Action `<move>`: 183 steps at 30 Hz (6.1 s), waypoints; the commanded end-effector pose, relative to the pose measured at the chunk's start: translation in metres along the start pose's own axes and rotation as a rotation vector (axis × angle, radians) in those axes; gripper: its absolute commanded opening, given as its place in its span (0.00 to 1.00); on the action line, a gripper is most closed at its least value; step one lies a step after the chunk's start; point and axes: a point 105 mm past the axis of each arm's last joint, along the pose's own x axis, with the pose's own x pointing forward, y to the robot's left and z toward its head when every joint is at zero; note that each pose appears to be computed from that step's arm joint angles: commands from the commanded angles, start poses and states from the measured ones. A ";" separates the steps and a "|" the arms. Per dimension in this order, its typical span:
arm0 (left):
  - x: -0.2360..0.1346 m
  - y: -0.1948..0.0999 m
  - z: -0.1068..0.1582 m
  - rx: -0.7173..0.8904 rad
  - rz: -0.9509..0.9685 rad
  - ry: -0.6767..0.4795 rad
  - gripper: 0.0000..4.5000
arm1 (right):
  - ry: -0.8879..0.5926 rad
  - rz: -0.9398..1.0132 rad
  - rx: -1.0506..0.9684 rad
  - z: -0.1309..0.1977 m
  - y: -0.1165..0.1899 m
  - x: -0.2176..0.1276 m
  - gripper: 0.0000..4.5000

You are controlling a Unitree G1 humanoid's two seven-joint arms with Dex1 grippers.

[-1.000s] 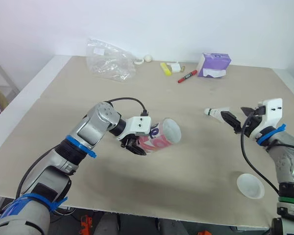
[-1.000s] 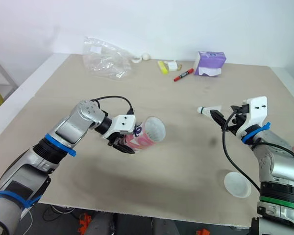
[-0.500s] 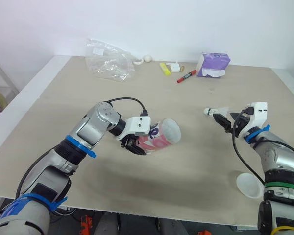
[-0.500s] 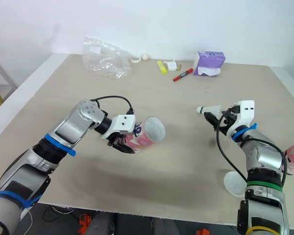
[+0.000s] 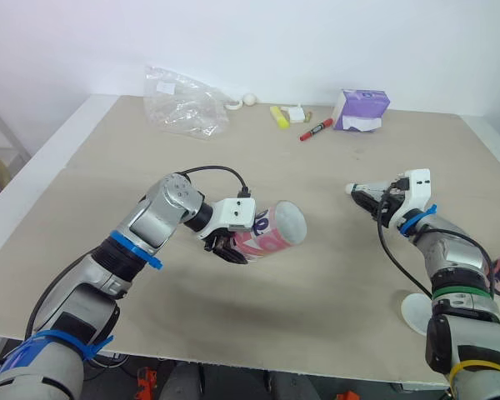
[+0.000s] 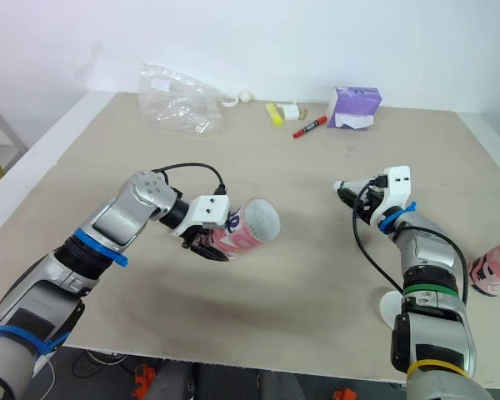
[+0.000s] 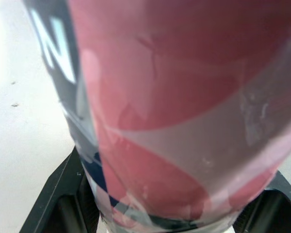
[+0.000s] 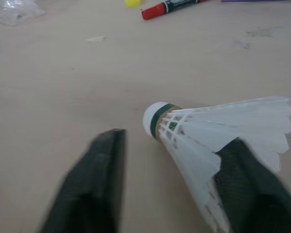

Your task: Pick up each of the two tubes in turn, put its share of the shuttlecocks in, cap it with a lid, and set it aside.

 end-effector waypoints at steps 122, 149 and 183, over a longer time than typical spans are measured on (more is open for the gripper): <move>0.015 0.000 -0.006 -0.005 0.006 -0.001 0.64 | 0.190 1.177 -1.120 0.085 0.234 -0.071 0.02; 0.047 -0.019 0.048 -0.084 0.049 -0.656 0.64 | 0.439 0.680 -0.712 0.047 0.109 -0.165 0.02; 0.086 -0.049 0.017 -0.120 -0.054 -0.553 0.64 | 0.784 0.536 -0.741 -0.016 0.016 -0.185 0.94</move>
